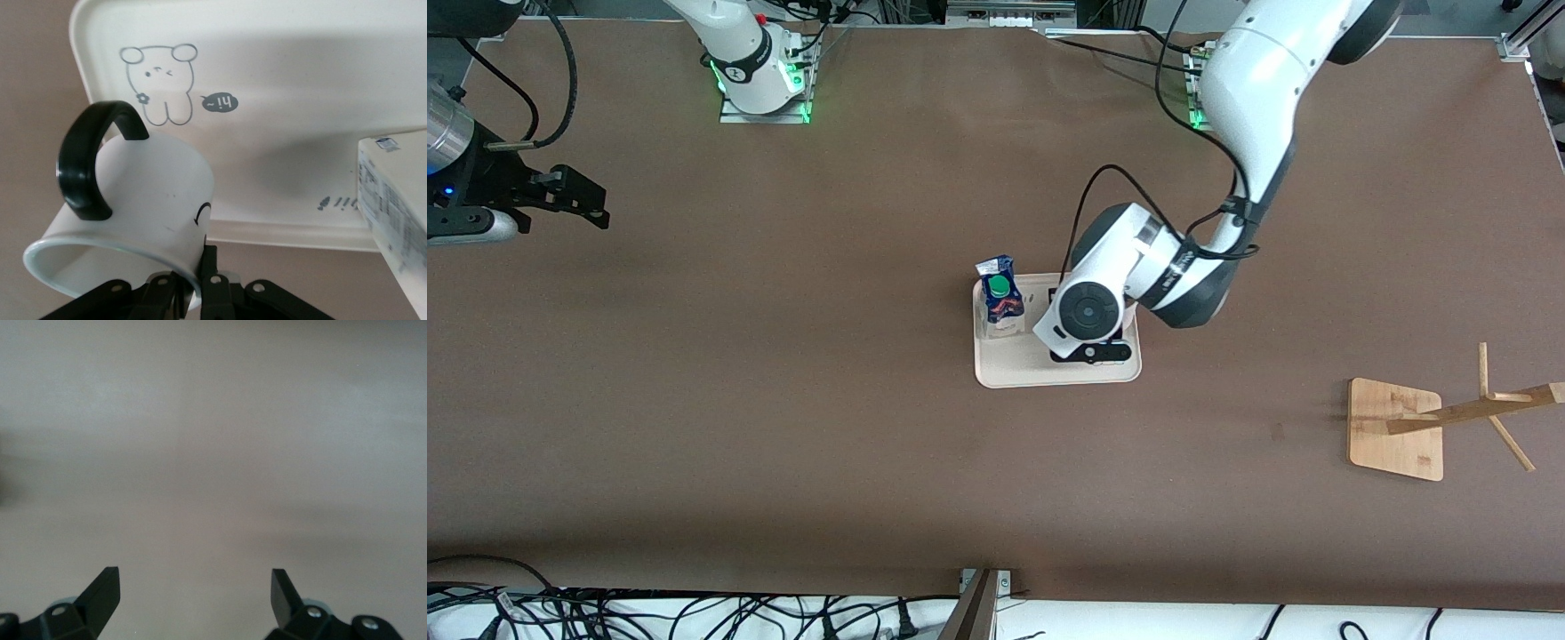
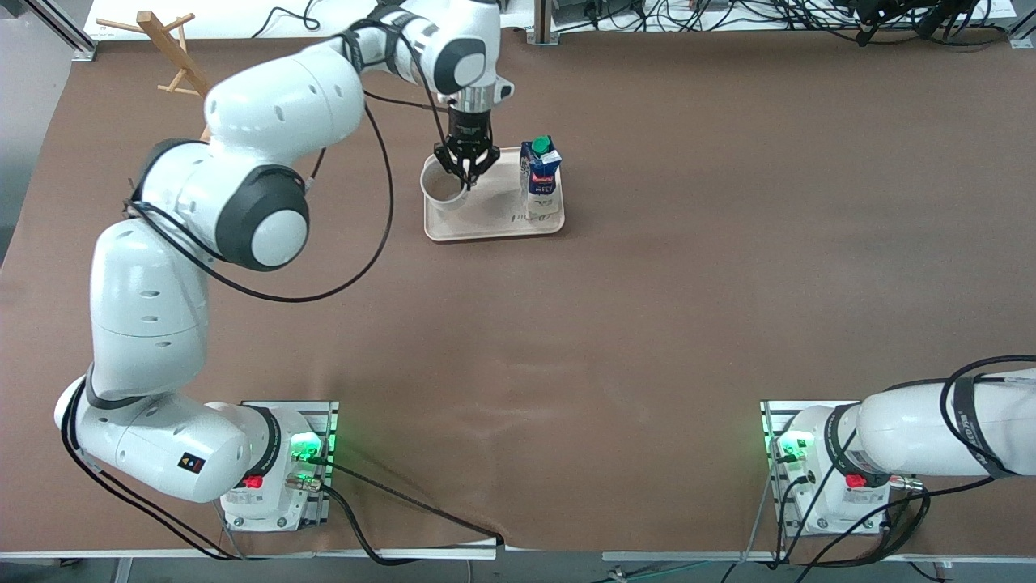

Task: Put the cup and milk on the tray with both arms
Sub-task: 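Carry the mug over the tray and lower it beside the carton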

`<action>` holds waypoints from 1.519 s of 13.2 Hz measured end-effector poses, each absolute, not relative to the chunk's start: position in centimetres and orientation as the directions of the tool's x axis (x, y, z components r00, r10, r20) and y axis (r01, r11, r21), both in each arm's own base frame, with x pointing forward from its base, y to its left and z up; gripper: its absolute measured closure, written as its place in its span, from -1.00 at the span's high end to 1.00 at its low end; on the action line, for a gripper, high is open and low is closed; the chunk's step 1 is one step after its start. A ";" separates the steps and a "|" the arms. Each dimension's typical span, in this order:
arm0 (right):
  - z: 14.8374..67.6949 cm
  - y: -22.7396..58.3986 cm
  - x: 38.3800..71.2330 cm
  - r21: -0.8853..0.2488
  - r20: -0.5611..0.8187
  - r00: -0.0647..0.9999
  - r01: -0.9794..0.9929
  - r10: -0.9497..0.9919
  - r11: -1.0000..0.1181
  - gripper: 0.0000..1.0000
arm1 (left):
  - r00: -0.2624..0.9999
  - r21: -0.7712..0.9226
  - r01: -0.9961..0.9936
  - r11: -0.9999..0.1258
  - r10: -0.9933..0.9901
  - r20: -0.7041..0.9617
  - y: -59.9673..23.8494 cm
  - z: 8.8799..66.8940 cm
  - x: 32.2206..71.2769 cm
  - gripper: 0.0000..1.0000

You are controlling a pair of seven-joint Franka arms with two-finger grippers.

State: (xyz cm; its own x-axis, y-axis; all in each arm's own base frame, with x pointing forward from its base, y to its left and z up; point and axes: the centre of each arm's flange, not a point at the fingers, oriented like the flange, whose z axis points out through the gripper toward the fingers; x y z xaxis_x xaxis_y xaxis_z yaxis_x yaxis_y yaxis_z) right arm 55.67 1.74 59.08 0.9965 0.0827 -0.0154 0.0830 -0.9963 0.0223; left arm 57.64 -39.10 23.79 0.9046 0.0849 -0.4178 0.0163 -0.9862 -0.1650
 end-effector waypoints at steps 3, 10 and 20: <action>59.1 1.7 55.7 0.022 -0.015 0.996 0.083 0.083 -0.996 1.00 | 0.900 -0.181 0.027 -0.983 0.103 -0.424 -39.3 22.1 57.6 -0.83; 59.1 1.7 55.7 0.022 -0.015 0.996 0.083 0.082 -0.996 1.00 | 0.898 -0.192 0.036 -0.981 0.116 -0.425 -38.6 21.4 57.9 -0.15; 59.1 1.7 55.7 0.022 -0.015 0.997 0.082 0.082 -0.996 1.00 | 0.924 -0.146 0.084 -0.986 0.132 -0.358 -35.4 28.7 61.5 1.00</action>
